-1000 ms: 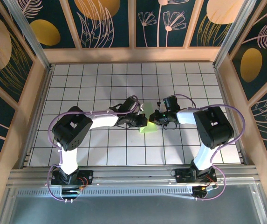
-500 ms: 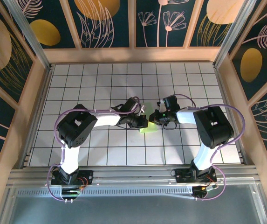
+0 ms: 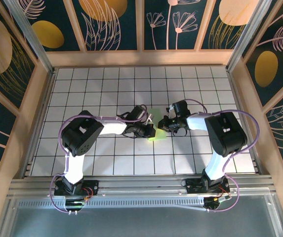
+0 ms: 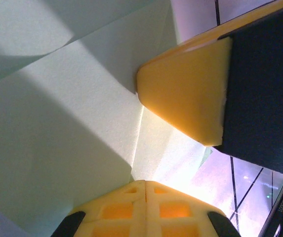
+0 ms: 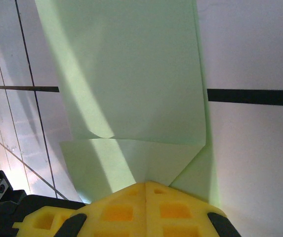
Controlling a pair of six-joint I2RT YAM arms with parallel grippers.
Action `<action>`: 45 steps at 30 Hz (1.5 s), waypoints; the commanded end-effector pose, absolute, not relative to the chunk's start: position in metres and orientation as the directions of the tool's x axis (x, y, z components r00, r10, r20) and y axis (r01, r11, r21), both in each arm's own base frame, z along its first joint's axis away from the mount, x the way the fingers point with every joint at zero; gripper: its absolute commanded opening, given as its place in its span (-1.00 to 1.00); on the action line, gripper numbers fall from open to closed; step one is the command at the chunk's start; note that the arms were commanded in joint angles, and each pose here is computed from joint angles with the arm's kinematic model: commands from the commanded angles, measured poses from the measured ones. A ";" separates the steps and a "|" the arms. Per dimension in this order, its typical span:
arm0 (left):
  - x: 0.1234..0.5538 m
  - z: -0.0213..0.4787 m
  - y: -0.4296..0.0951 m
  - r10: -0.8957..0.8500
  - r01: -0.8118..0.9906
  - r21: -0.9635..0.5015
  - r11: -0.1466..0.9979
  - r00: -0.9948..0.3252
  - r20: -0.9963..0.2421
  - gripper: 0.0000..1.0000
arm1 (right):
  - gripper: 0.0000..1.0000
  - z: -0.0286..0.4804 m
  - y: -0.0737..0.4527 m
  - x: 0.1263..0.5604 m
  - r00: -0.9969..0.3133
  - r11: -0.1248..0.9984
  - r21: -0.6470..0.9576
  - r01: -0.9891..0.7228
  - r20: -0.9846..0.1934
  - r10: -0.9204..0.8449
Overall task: Fold a paper plane with a square sheet of paper (fold left side to right side)
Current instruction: Fold the triangle a second time at the center of the table.
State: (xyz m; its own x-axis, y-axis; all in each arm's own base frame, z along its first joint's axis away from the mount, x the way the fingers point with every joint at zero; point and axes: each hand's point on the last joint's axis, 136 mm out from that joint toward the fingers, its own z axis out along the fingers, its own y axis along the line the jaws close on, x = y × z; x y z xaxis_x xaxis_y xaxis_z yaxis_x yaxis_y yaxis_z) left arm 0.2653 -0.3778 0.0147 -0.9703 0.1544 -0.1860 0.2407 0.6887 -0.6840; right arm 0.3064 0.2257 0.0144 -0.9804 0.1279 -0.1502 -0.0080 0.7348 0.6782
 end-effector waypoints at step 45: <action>0.204 -0.006 -0.353 0.259 0.266 -0.665 0.698 -0.959 -0.113 -0.91 | -1.00 -0.033 0.198 0.287 -0.989 0.843 0.532 0.081 -0.059 0.132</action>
State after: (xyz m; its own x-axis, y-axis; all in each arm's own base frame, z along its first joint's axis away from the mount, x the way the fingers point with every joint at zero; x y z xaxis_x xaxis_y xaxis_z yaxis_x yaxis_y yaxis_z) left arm 0.2379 -0.3696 0.0146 -0.9479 0.2099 -0.2397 0.3183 0.6555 -0.6849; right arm 0.3072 0.2272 0.0137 -0.9823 0.1094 -0.1523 -0.0231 0.7353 0.6774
